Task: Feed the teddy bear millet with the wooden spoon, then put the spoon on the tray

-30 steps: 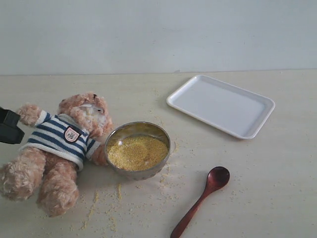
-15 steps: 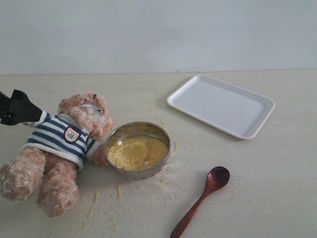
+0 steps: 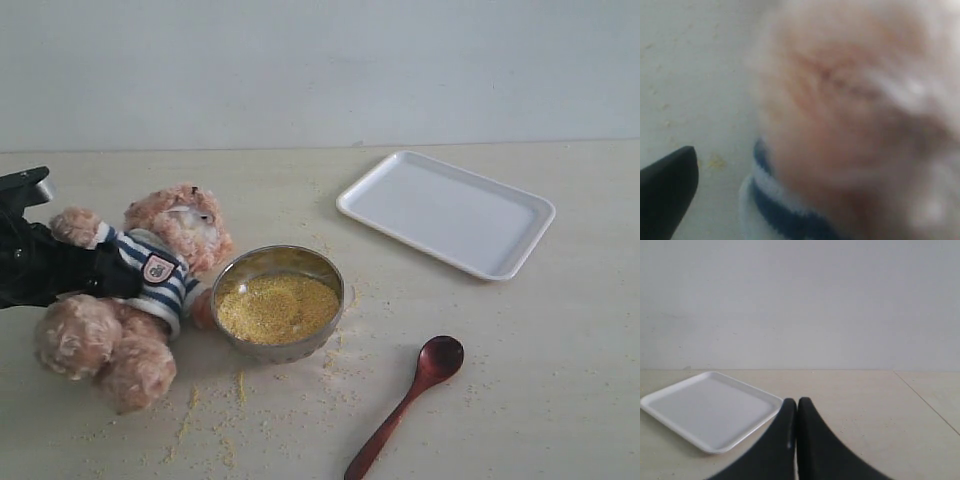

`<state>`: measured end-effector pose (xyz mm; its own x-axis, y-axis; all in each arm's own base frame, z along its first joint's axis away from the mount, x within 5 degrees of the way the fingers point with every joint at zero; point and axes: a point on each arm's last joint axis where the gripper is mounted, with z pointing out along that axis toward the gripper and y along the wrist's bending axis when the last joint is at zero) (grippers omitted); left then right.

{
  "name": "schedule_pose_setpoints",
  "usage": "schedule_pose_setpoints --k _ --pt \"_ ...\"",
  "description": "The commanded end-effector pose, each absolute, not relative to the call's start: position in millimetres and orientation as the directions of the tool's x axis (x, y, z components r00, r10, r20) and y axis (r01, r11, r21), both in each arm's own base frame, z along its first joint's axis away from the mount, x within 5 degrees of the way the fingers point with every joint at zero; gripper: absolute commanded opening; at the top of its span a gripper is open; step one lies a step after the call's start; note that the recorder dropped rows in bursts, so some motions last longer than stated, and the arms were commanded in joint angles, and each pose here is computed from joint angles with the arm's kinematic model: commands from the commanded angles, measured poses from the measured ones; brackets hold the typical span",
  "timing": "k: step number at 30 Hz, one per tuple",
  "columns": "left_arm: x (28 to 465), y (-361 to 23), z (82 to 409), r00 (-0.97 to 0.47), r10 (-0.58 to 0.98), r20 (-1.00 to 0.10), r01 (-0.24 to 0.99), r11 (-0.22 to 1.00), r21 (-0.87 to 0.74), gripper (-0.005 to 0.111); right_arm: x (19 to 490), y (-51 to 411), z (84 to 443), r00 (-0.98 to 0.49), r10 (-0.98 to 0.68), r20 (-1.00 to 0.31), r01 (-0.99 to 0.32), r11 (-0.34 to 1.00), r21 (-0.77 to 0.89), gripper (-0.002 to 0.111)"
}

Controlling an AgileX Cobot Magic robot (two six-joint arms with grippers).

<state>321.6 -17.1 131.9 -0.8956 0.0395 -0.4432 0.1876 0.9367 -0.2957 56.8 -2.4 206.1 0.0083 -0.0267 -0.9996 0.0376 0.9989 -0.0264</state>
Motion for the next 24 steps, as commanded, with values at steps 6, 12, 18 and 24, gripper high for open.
schedule_pose_setpoints --k 6,12,18,24 --pt "331 -25 127 -0.864 -0.026 -0.503 0.195 0.903 -0.382 0.054 56 -2 207 0.023 -0.029 -0.999 0.038 0.999 -0.029 0.000" --pt "330 -20 128 -0.853 0.031 -0.521 0.236 0.913 -0.332 0.005 56 -2 207 0.023 -0.029 -0.999 0.038 0.999 -0.029 0.000" --pt "325 23 160 -0.825 -0.197 -0.529 0.004 0.935 -0.354 0.005 56 -2 207 0.023 -0.029 -0.999 0.038 0.999 -0.029 0.000" --pt "293 27 224 -0.786 -0.214 -0.581 0.149 0.846 -0.513 0.005 56 -2 207 0.023 -0.029 -0.999 0.038 0.999 -0.029 0.000"
